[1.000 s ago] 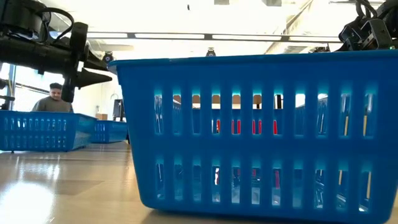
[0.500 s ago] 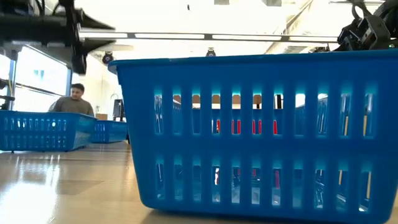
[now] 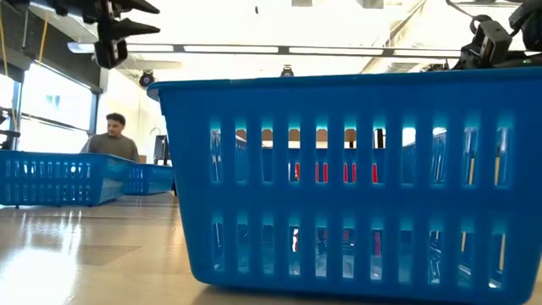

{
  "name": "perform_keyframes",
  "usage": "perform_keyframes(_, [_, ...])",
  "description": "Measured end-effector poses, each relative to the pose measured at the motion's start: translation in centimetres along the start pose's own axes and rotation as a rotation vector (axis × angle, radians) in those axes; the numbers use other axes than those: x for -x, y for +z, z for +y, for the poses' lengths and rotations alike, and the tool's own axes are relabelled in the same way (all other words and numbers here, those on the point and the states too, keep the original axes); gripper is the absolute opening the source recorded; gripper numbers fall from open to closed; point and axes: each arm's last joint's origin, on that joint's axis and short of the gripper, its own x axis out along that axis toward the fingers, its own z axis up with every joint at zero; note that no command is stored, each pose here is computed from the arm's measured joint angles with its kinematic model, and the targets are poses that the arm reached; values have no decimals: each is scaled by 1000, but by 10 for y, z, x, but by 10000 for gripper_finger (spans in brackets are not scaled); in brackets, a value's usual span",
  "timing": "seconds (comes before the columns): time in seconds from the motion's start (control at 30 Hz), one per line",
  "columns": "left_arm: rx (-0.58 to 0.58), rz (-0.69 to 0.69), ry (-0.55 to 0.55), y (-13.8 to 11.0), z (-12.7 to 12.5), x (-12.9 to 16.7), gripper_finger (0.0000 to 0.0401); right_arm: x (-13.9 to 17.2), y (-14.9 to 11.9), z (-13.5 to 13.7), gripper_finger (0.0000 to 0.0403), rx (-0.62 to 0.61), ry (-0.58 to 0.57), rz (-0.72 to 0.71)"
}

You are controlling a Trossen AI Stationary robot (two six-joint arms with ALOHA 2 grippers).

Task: Stack baskets on shelf by color
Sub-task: Put the center blue bin on the shelf

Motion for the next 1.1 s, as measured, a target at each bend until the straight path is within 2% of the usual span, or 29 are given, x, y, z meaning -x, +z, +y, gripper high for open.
perform_keyframes(0.2, [-44,239,54,-7,-12,-10,117,0,1,-1,108,-1,-23,-16])
perform_keyframes(0.43, [-72,462,110,-31,-18,-26,117,0,1,-1,108,-59,-23,-17])
perform_keyframes(0.6, [-152,535,201,-48,-21,-33,117,0,1,-1,108,-59,-23,-17])
perform_keyframes(1.1, [-277,791,302,-97,-30,-64,117,0,1,-1,108,-57,-23,-17])
